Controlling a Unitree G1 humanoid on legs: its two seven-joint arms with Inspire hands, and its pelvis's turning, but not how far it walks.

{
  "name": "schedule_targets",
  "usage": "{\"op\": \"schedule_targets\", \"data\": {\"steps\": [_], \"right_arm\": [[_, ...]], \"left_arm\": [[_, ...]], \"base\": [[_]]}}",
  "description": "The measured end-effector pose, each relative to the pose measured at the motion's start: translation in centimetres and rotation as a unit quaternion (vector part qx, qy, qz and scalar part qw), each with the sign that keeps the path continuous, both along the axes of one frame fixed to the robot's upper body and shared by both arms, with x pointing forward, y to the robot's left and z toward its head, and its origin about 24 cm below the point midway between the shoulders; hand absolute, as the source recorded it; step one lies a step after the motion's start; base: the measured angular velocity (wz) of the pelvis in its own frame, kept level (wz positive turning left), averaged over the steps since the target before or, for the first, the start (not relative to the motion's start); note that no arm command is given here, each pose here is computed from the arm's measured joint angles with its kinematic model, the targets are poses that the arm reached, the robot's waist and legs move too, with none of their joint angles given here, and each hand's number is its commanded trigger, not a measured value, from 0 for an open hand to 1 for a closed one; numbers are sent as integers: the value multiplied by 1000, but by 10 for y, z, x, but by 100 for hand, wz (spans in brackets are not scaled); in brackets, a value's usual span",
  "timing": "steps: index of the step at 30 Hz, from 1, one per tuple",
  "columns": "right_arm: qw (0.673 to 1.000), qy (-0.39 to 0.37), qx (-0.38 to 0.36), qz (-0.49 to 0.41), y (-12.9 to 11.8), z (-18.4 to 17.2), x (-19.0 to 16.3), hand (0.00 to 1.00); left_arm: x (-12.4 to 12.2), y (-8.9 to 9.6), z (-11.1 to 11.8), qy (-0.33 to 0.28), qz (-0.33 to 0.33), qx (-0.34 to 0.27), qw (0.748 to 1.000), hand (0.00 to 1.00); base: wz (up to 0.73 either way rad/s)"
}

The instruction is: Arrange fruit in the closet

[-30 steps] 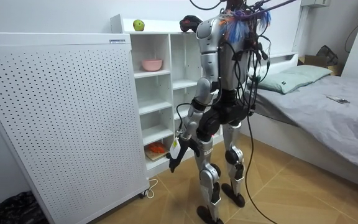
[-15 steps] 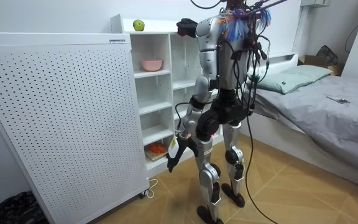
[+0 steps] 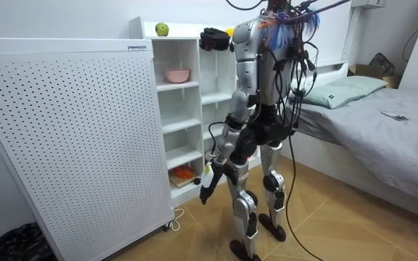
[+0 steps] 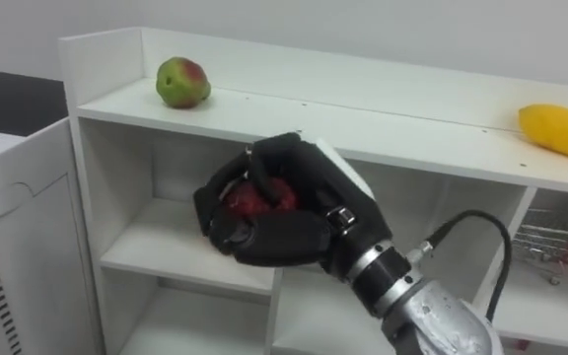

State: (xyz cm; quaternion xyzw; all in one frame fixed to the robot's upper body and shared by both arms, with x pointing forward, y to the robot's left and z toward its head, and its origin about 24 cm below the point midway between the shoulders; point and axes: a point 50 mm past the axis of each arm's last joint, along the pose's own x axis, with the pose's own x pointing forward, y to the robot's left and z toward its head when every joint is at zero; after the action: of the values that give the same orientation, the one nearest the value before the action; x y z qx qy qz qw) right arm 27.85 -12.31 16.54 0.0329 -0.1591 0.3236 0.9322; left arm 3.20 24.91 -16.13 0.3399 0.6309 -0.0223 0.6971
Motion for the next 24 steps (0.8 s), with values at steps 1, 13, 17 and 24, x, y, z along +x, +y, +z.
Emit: {"op": "schedule_targets", "data": {"steps": [1,13,17,24], "right_arm": [[1000,16,7,-3,-1,-8,-1,100],[878,421,134,-186,-41,-186,-3,100],[810,483,209,-260,-60,-207,-2,100],[697,503,422,-289,-69,-211,13,100]], "left_arm": [[-4,1,0,1,4,4,1000,0],[27,-13,-2,-26,-17,0,1000,0],[45,-19,0,-56,-21,0,998,0],[65,-30,1,-81,-5,-22,996,0]], "base": [[11],[5],[-1],[-1]]}}
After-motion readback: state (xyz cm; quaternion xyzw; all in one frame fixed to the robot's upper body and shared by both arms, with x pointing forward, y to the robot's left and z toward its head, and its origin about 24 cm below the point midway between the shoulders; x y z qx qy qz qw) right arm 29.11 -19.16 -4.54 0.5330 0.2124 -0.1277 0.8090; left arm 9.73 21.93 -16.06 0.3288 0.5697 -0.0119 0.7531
